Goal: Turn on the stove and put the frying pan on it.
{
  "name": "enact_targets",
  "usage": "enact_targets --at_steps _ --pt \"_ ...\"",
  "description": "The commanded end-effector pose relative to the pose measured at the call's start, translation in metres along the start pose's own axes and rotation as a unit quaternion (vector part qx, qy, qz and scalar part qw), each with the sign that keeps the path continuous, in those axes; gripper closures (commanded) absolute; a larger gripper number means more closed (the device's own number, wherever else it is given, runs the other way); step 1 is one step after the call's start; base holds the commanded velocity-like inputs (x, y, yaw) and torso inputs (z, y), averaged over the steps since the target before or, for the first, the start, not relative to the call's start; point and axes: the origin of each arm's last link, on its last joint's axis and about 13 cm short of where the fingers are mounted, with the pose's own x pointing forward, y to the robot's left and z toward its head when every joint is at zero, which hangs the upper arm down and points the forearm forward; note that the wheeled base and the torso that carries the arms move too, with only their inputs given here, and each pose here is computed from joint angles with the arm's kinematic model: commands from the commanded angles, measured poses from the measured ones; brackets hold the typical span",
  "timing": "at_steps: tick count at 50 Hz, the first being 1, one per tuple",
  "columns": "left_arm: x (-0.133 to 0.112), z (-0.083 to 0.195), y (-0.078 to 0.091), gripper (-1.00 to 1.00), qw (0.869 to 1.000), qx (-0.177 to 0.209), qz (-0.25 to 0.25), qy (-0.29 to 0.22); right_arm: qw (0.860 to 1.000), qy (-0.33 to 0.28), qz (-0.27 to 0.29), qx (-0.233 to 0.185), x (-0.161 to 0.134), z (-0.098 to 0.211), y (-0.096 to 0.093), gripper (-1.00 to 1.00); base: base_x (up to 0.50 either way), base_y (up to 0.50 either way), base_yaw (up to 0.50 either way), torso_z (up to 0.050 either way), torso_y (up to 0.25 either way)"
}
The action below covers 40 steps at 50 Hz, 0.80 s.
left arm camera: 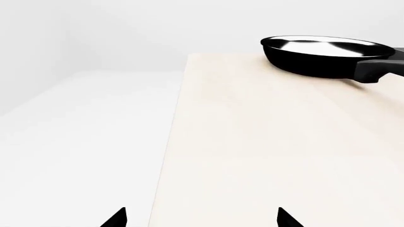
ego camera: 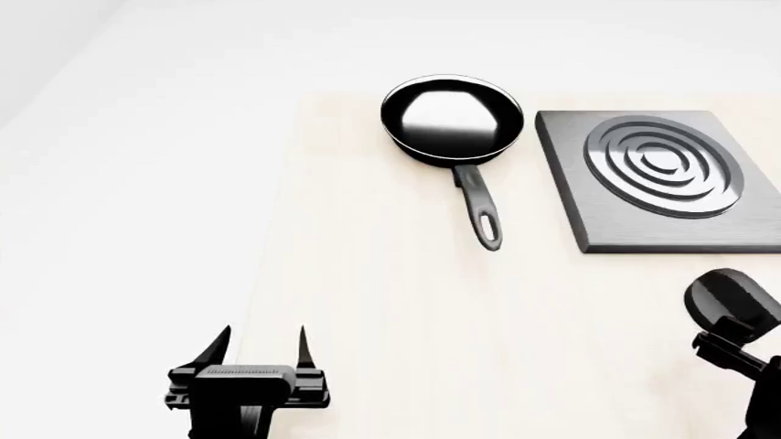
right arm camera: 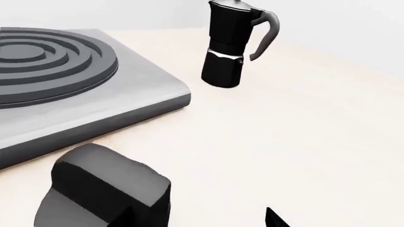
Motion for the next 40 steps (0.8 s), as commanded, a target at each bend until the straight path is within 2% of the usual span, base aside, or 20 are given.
enact_targets --at_steps 1,26,40 --pt "0.0 0.0 0.0 -1.0 1.0 0.0 0.0 0.0 1.0 0.005 -0.009 -0.002 0.003 -0.001 -0.004 -1.0 0.0 0.0 0.0 0.0 0.0" --pt "0.0 0.0 0.0 -1.0 1.0 0.001 0.0 0.001 1.0 0.004 -0.02 -0.003 0.007 0.015 -0.016 -1.0 0.0 0.0 0.0 0.0 0.0" --pt "0.0 -0.001 0.0 -1.0 1.0 0.002 0.001 0.002 1.0 0.007 -0.019 0.009 0.013 0.015 -0.015 -1.0 0.0 0.0 0.0 0.0 0.0"
